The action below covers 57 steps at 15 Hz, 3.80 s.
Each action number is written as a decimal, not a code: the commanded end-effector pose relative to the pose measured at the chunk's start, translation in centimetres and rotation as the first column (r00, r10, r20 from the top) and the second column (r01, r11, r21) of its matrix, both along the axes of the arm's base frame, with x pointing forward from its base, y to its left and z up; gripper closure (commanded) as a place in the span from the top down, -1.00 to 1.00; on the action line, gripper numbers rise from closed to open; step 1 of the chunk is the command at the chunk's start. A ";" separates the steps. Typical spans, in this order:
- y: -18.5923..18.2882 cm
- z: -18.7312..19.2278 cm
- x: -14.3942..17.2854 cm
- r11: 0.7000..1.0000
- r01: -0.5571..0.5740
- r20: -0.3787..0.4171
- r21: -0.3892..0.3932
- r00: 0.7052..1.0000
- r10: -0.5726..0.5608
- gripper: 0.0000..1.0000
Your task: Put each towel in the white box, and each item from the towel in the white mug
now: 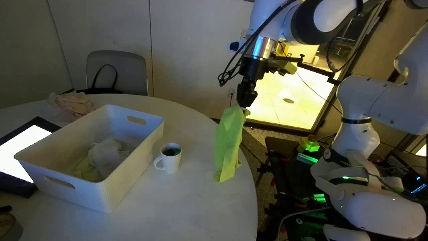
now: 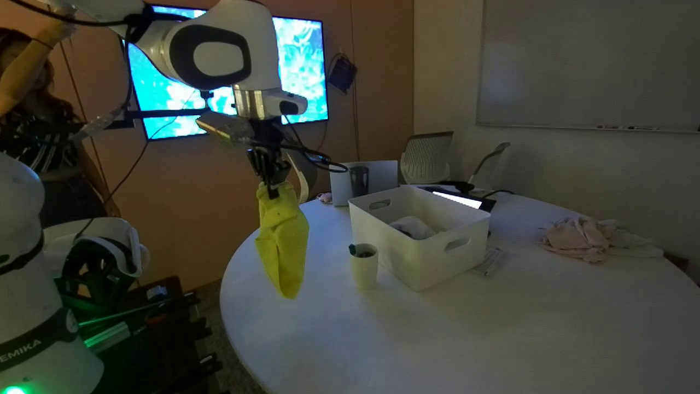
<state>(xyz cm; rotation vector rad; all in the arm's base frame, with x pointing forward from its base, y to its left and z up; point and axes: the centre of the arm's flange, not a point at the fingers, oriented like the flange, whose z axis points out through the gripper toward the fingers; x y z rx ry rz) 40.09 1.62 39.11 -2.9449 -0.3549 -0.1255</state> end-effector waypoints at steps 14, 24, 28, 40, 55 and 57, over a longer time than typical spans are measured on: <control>3.7 -2.0 5.6 0.981 -0.187 -0.008 -0.044 0.982 0.187 -0.03; -3.3 -7.9 5.2 0.996 -0.029 -0.078 -0.090 0.997 0.022 1.00; -3.1 -13.0 2.4 0.994 -0.081 -0.164 -0.076 0.984 0.068 1.00; 0.5 -25.7 -0.2 0.990 0.023 -0.079 -0.137 0.996 -0.034 1.00; 4.7 -28.7 3.0 0.974 0.162 0.167 -0.158 0.977 -0.136 1.00; 4.6 -28.4 3.8 0.971 0.163 0.204 -0.173 0.971 -0.127 1.00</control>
